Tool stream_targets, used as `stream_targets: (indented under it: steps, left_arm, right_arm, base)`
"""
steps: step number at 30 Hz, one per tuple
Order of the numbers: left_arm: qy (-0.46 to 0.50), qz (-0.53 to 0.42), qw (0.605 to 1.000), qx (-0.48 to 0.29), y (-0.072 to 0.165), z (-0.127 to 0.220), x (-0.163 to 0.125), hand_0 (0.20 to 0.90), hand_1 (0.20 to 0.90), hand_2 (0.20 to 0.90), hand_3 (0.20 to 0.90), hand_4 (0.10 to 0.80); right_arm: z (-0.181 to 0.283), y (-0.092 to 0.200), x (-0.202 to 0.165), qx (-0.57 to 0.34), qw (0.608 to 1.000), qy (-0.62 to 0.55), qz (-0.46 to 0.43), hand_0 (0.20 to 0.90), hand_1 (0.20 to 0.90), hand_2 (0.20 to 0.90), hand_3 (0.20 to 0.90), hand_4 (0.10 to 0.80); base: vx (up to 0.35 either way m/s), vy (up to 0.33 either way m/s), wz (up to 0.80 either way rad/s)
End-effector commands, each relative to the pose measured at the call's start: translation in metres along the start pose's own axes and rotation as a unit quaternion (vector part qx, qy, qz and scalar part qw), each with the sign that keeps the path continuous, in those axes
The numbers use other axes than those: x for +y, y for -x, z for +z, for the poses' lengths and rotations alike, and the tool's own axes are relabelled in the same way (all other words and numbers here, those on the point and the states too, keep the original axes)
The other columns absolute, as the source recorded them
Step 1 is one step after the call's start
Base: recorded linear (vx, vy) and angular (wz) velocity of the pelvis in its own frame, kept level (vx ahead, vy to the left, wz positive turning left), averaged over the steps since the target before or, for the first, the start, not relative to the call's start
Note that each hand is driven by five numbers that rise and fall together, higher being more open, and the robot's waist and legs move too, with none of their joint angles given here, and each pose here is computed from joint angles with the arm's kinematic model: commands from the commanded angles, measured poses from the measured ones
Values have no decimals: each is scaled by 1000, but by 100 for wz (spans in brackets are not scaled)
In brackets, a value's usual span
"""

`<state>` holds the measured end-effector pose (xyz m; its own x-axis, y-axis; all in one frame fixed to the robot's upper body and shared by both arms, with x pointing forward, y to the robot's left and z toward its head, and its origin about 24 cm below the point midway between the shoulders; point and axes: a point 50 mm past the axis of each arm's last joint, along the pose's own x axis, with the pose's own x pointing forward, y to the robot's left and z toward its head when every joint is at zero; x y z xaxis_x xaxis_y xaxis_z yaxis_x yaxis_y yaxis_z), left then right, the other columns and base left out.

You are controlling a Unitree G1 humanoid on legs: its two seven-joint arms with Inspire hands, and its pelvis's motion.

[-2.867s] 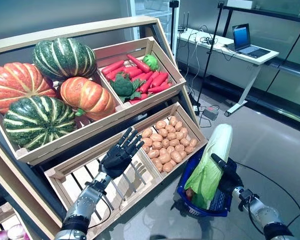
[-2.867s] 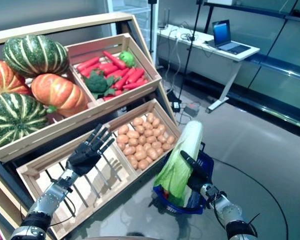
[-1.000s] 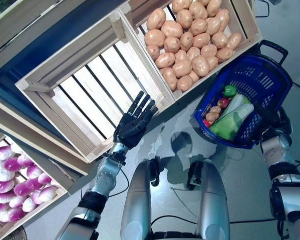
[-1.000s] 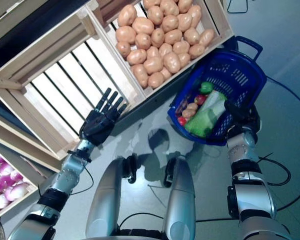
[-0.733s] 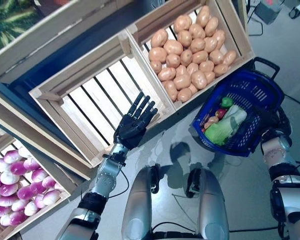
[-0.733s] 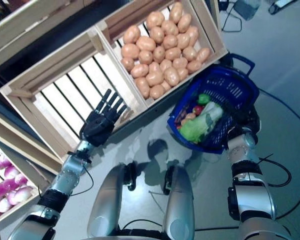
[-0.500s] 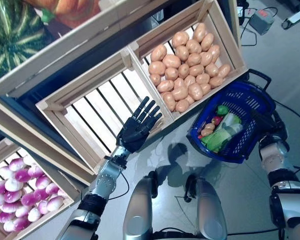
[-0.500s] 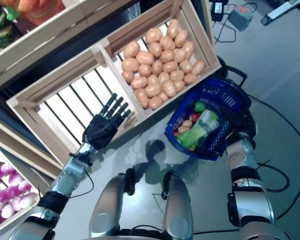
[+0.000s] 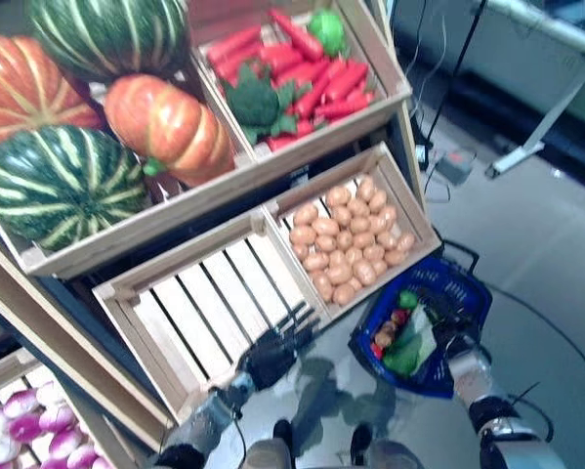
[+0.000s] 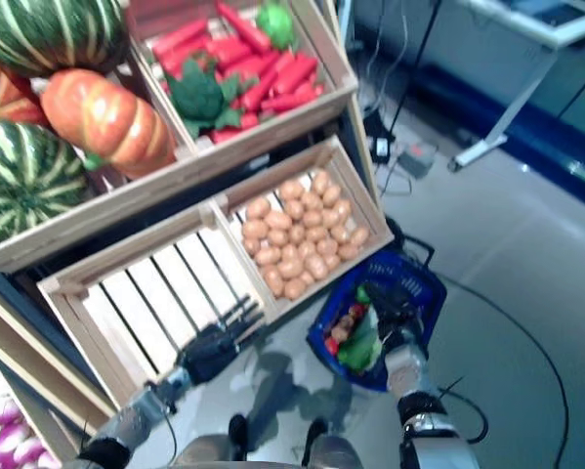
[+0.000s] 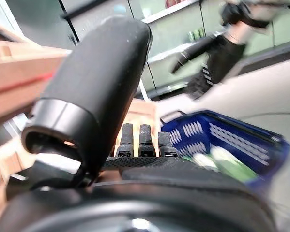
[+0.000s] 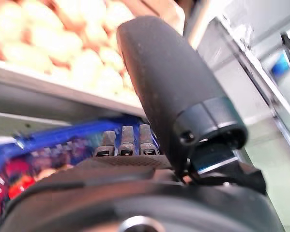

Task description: Put vegetables into the basket

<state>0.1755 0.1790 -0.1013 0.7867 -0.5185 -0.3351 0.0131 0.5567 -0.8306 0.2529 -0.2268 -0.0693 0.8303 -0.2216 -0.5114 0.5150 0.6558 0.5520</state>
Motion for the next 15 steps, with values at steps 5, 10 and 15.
stream_targets:
  steps: [5, 10, 15]
  left_arm:
    - [-32, 36, 998, 51, 6, -20, 12, 900, 900, 900, 900, 800]
    - [-71, 94, 987, 112, 16, -36, 25, 900, 900, 900, 900, 800]
    - [-120, 154, 962, 191, 27, -60, 37, 900, 900, 900, 900, 800]
  right_arm:
    - [-28, 15, 4, 17, 996, 53, 73, 900, 900, 900, 900, 800]
    - [-69, 31, -17, 115, 987, 94, 60, 900, 900, 900, 900, 800]
    - [-104, 50, -34, 195, 971, 126, 51, 900, 900, 900, 900, 800]
  base:
    - [18, 18, 4]
    - [33, 39, 1]
    - [30, 33, 3]
